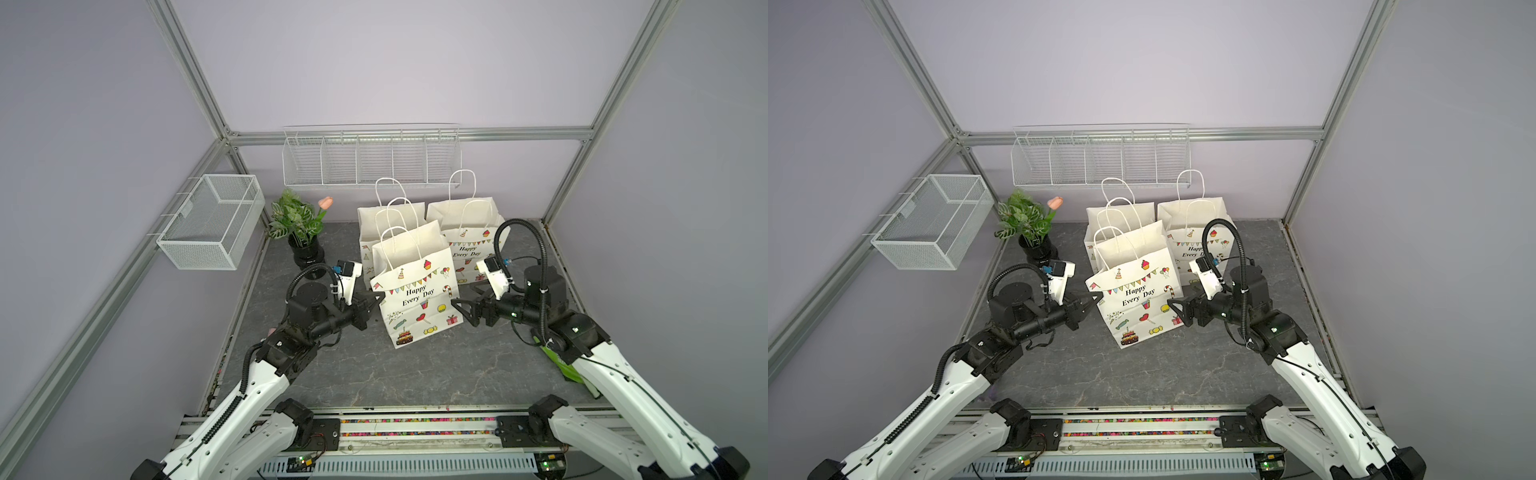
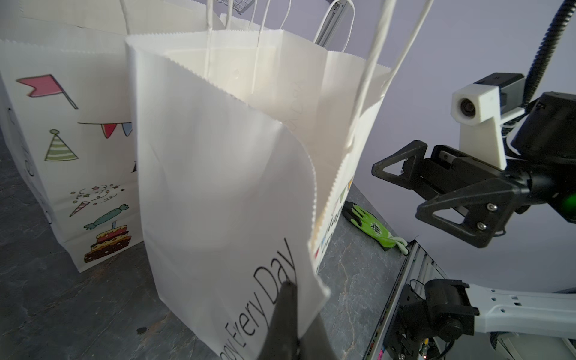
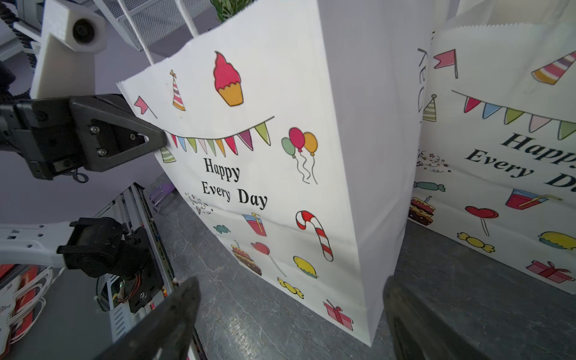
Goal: Put away the paper bag
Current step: Pick up the paper bag from the center of the board.
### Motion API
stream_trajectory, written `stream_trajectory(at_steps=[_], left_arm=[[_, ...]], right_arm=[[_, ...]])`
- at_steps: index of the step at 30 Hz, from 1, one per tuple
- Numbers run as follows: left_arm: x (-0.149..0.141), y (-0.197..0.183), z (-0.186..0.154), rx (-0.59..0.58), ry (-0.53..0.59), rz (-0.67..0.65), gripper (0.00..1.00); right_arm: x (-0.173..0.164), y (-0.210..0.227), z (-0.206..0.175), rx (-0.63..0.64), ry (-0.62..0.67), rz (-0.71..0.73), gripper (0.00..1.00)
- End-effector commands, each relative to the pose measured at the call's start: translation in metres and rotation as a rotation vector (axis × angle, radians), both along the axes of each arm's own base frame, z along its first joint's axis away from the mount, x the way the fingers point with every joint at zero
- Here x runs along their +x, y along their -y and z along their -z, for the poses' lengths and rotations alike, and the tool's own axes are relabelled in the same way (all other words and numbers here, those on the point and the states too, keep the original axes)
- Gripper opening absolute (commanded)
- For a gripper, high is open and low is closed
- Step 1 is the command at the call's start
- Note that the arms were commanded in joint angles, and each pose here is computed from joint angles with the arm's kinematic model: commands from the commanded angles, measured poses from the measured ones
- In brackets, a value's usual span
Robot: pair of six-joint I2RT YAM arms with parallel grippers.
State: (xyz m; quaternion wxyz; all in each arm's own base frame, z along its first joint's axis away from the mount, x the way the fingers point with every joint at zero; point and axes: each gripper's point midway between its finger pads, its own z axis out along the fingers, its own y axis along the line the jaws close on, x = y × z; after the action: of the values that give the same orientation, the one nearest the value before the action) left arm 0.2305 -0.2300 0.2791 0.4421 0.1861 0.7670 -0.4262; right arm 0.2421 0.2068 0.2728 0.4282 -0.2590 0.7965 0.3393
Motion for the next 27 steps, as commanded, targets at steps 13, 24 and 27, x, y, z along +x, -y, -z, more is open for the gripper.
stream_trajectory(at_steps=[13,24,27], left_arm=[[-0.017,0.014,-0.018,-0.04,-0.027,0.124,0.0],[-0.03,0.024,-0.022,-0.045,-0.061,0.228,0.0],[-0.025,0.022,-0.01,-0.029,-0.078,0.202,0.0]], right_arm=[[0.006,-0.008,0.018,0.058,-0.062,-0.04,0.97],[0.01,-0.014,0.018,0.086,-0.085,-0.074,0.99],[0.015,-0.012,0.018,0.091,-0.086,-0.06,0.99]])
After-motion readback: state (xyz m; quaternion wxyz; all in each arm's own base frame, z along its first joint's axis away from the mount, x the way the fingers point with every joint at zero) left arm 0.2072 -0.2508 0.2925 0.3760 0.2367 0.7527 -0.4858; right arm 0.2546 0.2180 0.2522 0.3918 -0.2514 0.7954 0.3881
